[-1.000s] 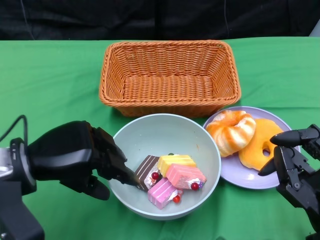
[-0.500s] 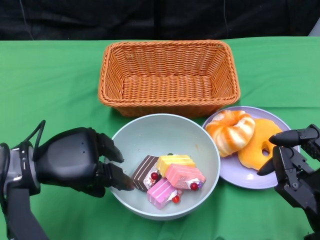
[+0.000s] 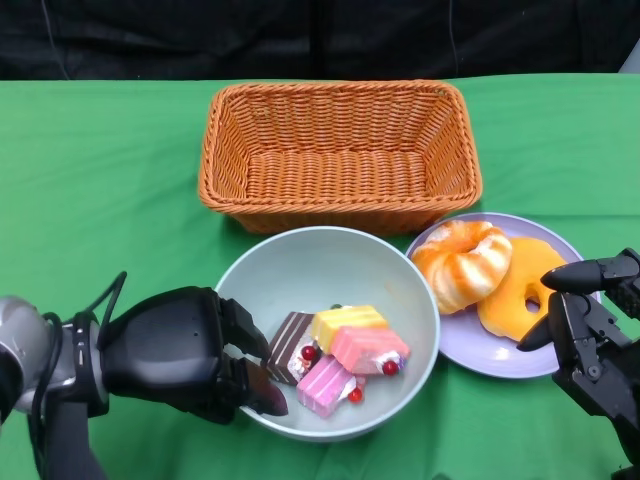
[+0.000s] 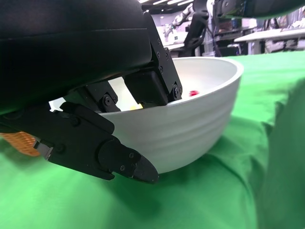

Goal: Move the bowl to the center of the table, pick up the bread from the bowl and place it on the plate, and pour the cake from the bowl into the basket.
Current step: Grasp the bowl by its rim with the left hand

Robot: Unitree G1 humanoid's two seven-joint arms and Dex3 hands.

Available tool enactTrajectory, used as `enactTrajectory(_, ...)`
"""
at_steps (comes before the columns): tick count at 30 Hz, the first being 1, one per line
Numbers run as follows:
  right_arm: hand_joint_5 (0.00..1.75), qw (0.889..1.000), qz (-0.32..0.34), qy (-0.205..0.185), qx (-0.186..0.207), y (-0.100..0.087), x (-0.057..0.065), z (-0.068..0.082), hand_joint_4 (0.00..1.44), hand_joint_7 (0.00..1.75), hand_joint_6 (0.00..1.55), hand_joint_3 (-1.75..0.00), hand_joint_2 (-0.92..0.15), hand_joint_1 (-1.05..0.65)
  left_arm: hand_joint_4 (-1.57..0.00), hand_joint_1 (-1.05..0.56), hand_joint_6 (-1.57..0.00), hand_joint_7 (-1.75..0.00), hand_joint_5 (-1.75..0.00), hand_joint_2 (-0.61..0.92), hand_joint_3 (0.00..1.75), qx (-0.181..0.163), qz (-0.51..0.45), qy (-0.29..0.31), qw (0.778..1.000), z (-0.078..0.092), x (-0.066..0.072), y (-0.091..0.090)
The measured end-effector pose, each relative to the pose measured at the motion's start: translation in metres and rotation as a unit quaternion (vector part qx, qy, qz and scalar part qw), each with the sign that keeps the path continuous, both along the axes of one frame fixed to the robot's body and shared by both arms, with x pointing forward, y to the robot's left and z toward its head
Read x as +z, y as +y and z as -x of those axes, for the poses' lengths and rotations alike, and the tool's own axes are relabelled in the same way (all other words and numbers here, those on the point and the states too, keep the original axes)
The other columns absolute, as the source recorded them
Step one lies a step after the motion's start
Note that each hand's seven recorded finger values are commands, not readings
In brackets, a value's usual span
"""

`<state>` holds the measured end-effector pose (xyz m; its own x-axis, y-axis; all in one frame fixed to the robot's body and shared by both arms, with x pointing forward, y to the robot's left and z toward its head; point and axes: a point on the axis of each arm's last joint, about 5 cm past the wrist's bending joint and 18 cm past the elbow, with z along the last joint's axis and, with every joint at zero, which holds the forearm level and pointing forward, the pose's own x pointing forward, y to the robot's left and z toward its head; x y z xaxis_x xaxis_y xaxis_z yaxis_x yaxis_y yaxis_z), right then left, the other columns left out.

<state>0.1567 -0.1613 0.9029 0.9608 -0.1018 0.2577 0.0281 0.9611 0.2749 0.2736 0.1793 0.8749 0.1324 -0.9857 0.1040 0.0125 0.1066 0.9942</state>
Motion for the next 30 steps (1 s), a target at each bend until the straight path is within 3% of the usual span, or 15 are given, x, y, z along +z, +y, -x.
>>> enactTrajectory(8,1.56,1.0,0.0,0.0,-0.002,0.0,0.0,0.0,0.67,1.17,0.72,-0.76,-0.72,-0.15,-1.1,-0.29,-1.07,-0.02,-0.02,0.82,0.0,0.021,0.002,0.016,1.0,0.001,-0.005,-0.004)
enactTrajectory(11,1.55,1.0,0.005,0.002,-0.003,0.0,0.0,0.0,0.69,1.16,0.73,-0.73,-0.73,-0.16,-1.23,-0.24,-1.21,-0.08,-0.08,0.8,0.0,0.028,-0.007,0.022,0.999,0.001,-0.007,-0.007)
enactTrajectory(13,1.55,1.0,0.008,0.003,-0.006,0.0,0.0,0.0,0.69,1.16,0.74,-0.73,-0.74,-0.16,-1.03,-0.14,-1.31,-0.14,-0.92,0.85,0.01,0.034,-0.006,0.025,0.999,0.001,-0.007,-0.008)
enactTrajectory(14,1.55,1.0,0.009,0.004,-0.007,0.0,0.0,0.0,0.69,1.16,0.74,-0.72,-0.74,-0.17,-0.9,-0.1,-1.12,-0.62,-1.3,0.87,0.01,0.038,-0.005,0.028,0.999,0.001,-0.007,-0.008)
enactTrajectory(15,1.55,1.0,0.009,0.004,-0.007,0.0,0.0,0.001,0.69,1.16,0.74,-0.72,-0.74,-0.17,-0.81,-0.07,-0.87,-1.15,-1.55,0.89,0.02,0.042,-0.003,0.03,0.999,0.002,-0.007,-0.008)
enactTrajectory(18,1.55,1.0,0.009,0.006,-0.008,0.0,-0.001,0.001,0.69,1.16,0.74,-0.71,-0.75,-0.16,-0.75,-0.07,-0.65,-1.6,-1.72,0.9,0.05,0.048,0.006,0.037,0.998,0.002,-0.007,-0.008)
enactTrajectory(25,1.54,1.0,0.008,0.008,-0.013,0.001,-0.001,0.001,0.69,1.16,0.73,-0.69,-0.76,-0.16,-0.76,-0.19,-0.68,-1.52,-1.75,0.91,0.08,0.047,0.045,0.115,0.991,0.006,0.005,-0.001)
enactTrajectory(30,1.53,1.0,0.008,0.008,-0.015,0.0,-0.001,0.001,0.69,1.15,0.73,-0.67,-0.77,-0.17,-0.78,-0.24,-0.73,-1.44,-1.75,0.91,0.16,0.04,0.052,0.137,0.988,0.006,0.016,0.007)
